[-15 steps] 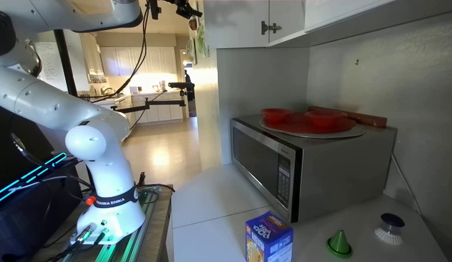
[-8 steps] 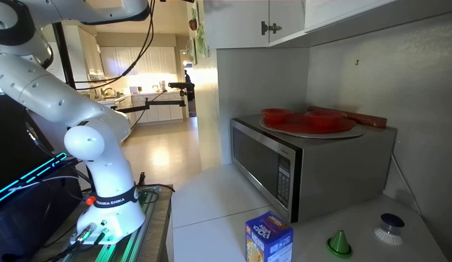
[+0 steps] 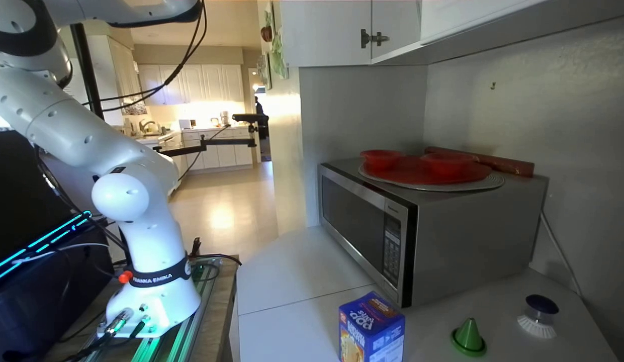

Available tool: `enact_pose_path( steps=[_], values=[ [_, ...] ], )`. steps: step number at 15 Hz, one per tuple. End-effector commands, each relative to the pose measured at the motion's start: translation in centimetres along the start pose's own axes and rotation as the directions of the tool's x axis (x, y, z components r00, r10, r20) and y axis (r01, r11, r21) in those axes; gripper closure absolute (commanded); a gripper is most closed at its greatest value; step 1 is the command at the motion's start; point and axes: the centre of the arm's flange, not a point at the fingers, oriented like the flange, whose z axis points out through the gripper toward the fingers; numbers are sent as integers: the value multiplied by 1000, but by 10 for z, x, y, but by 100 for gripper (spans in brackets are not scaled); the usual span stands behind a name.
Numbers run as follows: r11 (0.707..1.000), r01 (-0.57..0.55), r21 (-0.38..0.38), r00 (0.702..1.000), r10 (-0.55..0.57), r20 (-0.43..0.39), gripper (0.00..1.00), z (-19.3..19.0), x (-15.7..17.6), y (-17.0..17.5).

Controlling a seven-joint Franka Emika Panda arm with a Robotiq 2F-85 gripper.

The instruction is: Close the left door of the cabinet above the microwave.

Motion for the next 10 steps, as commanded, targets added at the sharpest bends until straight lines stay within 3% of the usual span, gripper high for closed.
enact_pose_path(
  steps=[1,4,5,7,10],
  values=[
    [991,122,-48,982,-128,-141,0,-16,3,0],
    [990,138,17,954,-128,-272,0,-45,28,-7],
    [994,112,-7,973,-111,-203,0,-32,23,-7],
    [993,117,9,961,-111,-254,0,-47,31,-10],
    [993,117,13,959,-110,-260,0,-48,32,-11]
  ],
)
